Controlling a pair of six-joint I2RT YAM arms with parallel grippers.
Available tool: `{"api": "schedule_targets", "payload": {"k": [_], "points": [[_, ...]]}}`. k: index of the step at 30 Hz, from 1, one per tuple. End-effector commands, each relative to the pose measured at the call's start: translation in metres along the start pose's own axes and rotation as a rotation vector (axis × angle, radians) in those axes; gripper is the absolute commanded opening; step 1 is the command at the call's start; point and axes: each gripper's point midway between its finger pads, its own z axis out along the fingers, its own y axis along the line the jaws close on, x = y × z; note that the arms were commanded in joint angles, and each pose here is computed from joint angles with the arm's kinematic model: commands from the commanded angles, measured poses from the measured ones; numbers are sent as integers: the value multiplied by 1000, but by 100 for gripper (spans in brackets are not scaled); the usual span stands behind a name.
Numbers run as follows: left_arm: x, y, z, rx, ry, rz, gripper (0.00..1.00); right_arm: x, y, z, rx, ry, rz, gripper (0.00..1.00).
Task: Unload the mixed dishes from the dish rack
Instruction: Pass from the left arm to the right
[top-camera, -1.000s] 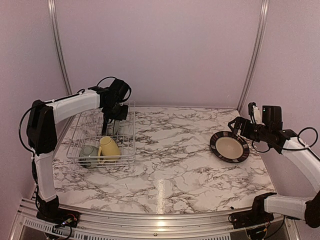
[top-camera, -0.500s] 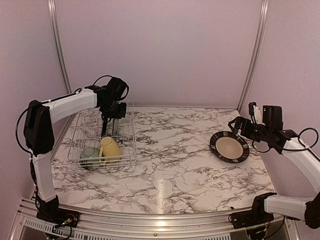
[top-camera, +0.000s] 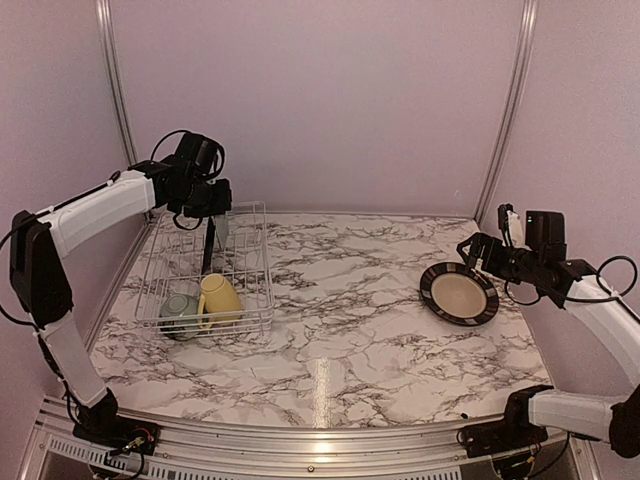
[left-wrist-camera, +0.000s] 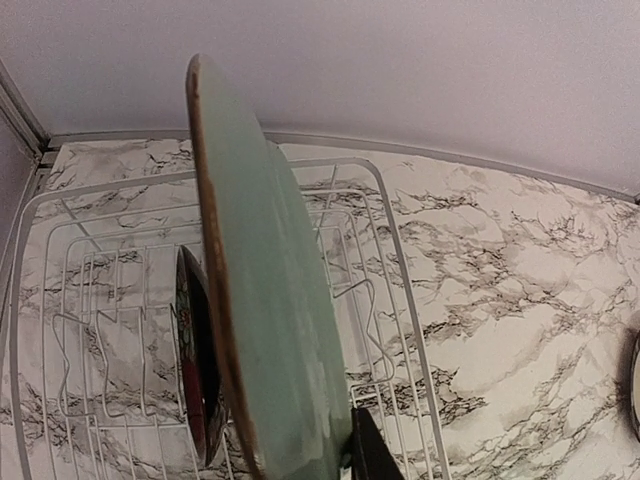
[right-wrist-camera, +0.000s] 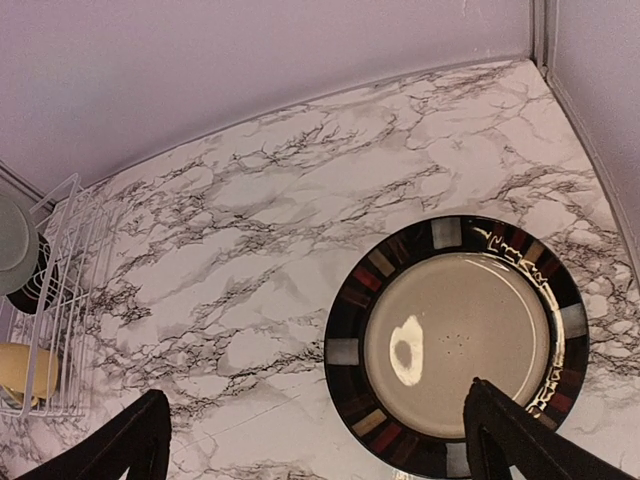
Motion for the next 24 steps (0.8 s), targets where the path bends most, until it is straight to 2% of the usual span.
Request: {"api": "schedule_targets", "payload": {"k": [1,4,8,14,18,24], "points": [[-49,0,-53,57,-170,-74,0,0,1,1,-6,-6,7,98],[-58,-2,-75,100,-202,-94,0,3,1,4,-9,4,10,99],[-69,-20,-115,252,-252,-102,0,4,1,7,-14,15,16,98],[-57,-51,-164,457,-333,-29,0,10,-5,13,9,35,38,99],[-38,-63,-180,407,-378,67,0,16,-5,18,1,64,51,98],[-2,-102,-202,329,-452,301,0,16,4,23,-38,90,65,98]]}}
